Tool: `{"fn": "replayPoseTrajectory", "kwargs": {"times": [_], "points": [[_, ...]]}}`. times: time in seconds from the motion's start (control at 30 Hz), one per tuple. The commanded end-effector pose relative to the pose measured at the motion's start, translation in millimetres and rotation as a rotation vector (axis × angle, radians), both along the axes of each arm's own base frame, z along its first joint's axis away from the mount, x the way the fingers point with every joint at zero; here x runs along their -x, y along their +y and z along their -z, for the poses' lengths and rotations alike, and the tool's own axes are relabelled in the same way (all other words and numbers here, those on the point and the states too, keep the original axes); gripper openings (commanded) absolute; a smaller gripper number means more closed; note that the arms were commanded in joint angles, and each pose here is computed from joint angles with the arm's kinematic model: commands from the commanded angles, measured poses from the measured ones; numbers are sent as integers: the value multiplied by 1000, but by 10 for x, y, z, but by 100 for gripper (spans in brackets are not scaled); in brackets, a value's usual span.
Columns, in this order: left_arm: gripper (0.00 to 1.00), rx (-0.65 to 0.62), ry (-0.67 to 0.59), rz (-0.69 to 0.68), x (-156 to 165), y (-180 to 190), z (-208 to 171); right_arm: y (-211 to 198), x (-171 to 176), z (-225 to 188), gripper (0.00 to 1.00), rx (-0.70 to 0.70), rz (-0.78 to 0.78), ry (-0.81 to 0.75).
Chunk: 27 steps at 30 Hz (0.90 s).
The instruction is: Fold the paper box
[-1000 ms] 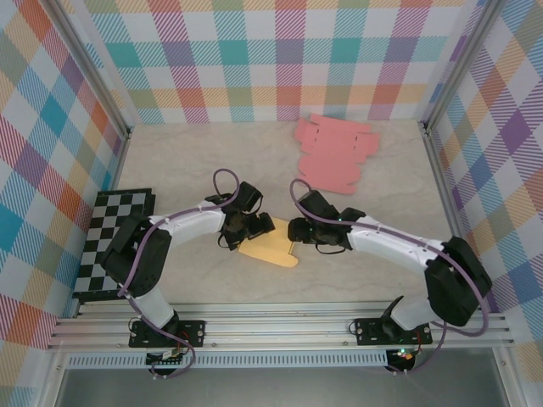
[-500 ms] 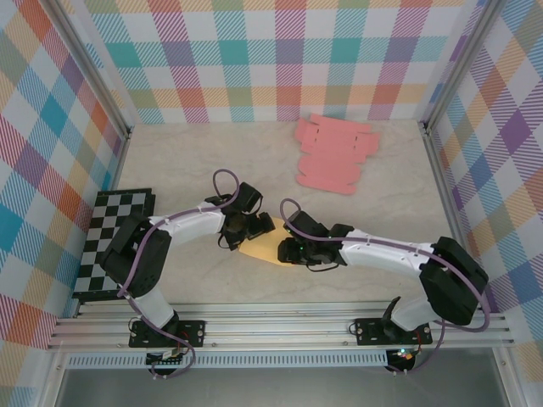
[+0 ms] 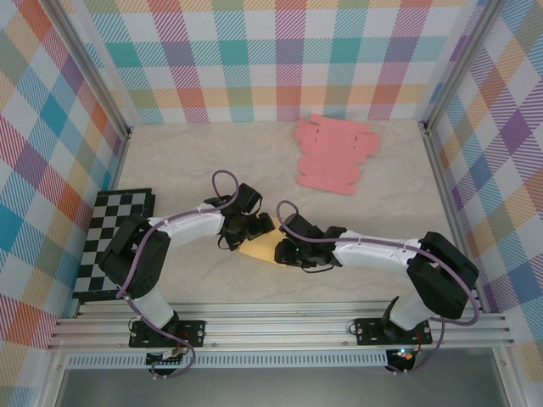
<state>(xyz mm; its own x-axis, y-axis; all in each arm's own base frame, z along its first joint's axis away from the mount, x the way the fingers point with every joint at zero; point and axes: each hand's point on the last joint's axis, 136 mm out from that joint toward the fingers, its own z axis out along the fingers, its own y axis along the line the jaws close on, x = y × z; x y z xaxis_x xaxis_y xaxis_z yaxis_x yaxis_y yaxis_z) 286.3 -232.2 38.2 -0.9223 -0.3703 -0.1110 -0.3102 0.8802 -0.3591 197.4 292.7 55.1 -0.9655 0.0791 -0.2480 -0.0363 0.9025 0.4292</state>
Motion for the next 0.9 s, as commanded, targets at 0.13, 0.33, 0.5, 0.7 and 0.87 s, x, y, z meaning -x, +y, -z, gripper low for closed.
{"fn": "replayPoseTrajectory", "kwargs": {"times": [0.13,0.33,0.5,0.7,0.87], "points": [[94,-179,107,-40,290,374,386,17,105,42,37,6,-8,21],[94,-180,107,-41,284,373,385,10,120,25,37,18,-21,10],[94,-181,108,-41,285,373,381,59,111,-2,32,4,-46,-2],[94,-184,111,-41,293,380,384,63,72,-17,35,23,-80,-37],[94,-182,108,-38,283,367,371,65,29,-4,35,31,-108,-78]]}}
